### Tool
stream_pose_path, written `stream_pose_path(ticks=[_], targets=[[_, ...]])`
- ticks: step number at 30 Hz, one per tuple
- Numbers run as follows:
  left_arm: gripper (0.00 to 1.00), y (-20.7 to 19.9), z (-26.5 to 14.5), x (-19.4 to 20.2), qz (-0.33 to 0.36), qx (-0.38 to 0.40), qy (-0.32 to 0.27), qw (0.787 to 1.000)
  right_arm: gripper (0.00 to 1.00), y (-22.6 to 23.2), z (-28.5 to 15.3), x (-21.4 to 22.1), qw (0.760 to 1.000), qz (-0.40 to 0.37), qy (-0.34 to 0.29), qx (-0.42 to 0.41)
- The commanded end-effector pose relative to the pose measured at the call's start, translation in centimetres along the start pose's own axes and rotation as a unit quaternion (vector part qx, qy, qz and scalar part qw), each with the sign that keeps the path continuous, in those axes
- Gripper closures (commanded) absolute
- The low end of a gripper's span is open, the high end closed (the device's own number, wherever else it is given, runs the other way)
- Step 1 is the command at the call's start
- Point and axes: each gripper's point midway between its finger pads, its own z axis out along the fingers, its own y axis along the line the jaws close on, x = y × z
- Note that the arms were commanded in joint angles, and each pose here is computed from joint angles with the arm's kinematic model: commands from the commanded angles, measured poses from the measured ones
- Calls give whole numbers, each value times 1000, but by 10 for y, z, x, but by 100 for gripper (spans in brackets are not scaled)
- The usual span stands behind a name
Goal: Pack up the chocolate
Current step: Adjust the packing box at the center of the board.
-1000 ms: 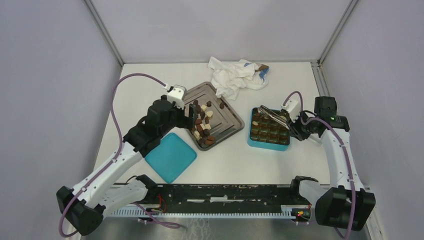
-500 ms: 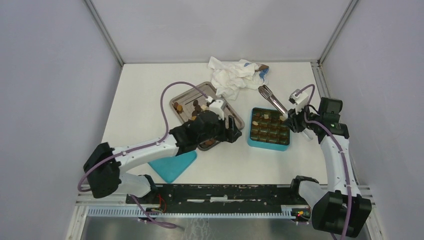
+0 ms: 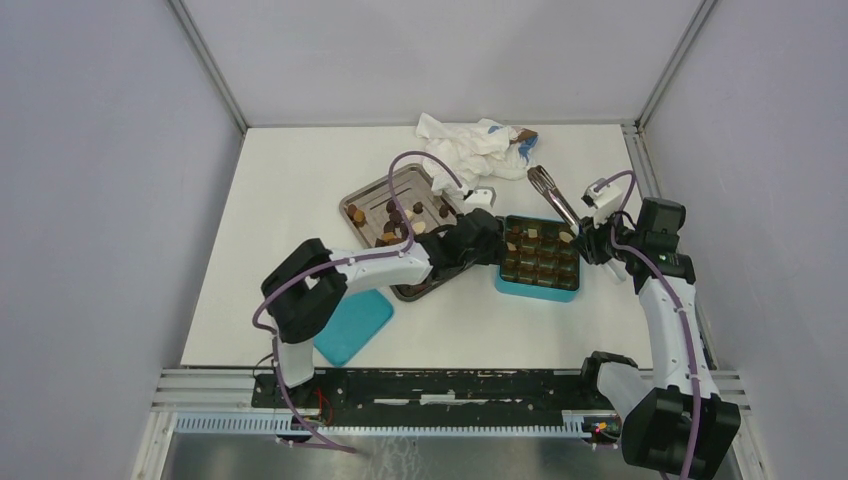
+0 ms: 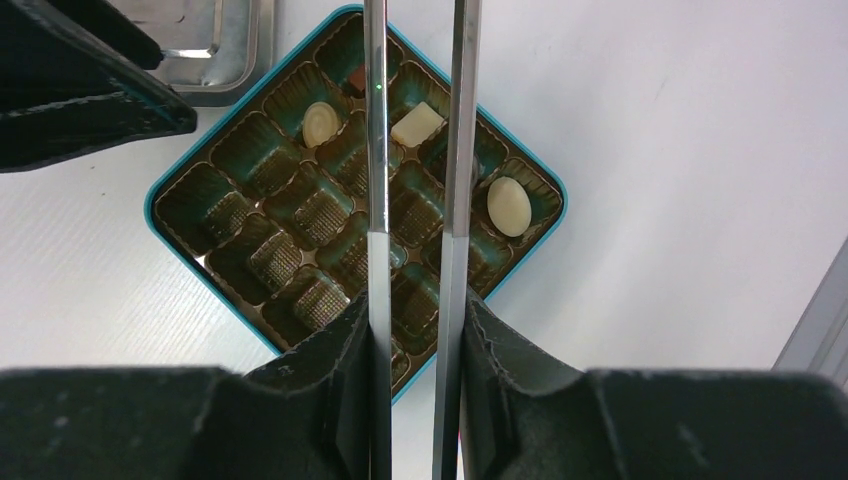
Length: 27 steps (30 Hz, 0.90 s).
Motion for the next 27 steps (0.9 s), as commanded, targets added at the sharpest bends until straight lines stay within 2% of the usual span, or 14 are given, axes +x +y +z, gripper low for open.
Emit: stream_pose_path(ticks=[1,5,15,23,27], targets=[[37,-10,16,-14,-9,-16,-18,1000,95,-9,-3,-14,999,-11,-26,24],[39,-3,28,-6,7,-47,-5,999,95,-9,-2,-13,999,-10,-24,23],[55,-4,44,9,27,-59,25,998,95,-9,0,-9,999,-8,-21,24],[57,-3,50,20,41,-73,44,995,95,-10,0,-8,999,-6,-18,25],[70,2,55,22,45,-87,45,994,95,-11,1,-6,1000,-5,-14,27]])
